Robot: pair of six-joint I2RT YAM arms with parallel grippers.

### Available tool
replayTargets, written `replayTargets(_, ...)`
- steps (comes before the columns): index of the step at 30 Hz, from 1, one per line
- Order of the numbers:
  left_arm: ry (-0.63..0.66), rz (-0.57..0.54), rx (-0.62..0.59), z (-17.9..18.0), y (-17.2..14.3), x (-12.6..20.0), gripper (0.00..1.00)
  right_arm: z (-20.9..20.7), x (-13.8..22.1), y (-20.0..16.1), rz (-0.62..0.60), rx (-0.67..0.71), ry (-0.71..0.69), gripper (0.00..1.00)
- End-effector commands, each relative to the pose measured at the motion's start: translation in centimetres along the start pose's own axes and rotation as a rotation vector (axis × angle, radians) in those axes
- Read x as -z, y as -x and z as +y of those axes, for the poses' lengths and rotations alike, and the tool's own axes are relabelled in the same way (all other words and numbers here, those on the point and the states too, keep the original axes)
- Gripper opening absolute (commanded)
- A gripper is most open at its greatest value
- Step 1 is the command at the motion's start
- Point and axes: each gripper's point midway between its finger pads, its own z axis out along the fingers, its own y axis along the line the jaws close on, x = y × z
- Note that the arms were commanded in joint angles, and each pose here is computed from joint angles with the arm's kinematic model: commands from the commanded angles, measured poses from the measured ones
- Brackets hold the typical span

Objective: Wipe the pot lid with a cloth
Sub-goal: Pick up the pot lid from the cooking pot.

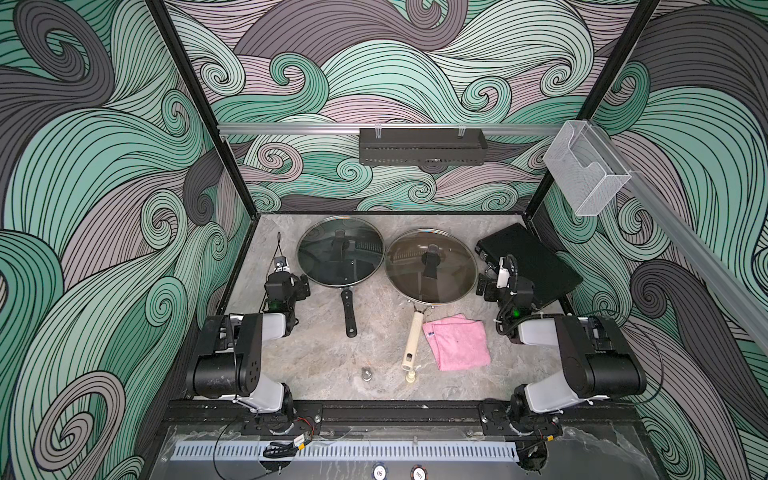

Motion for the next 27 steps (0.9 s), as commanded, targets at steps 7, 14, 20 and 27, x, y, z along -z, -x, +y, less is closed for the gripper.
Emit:
replayTargets(7, 0.058, -0.055, 0.138, 1.5, 7.7, 6.0, 0.74, -2.5, 4.4, 5.0, -0.045, -0.109, -0.131, 0.98)
replayTargets(14, -0.3, 0.009, 0.228, -5.5, 14.4, 9.1, 0.67, -2.4, 8.8, 6.8, 0.029, -0.191, -0.157, 0.96)
replayTargets(20, -0.661, 0.17, 0.201, -16.2, 17.2, 9.9, 0.64, -1.1, 11.7, 4.6, 0.213, -0.234, -0.165, 0.93)
replayTargets(27, -1.003, 0.362, 0.116, -30.0, 16.3, 10.6, 0.6, 2.2, 14.0, 0.4, 0.382, -0.206, -0.103, 0.9)
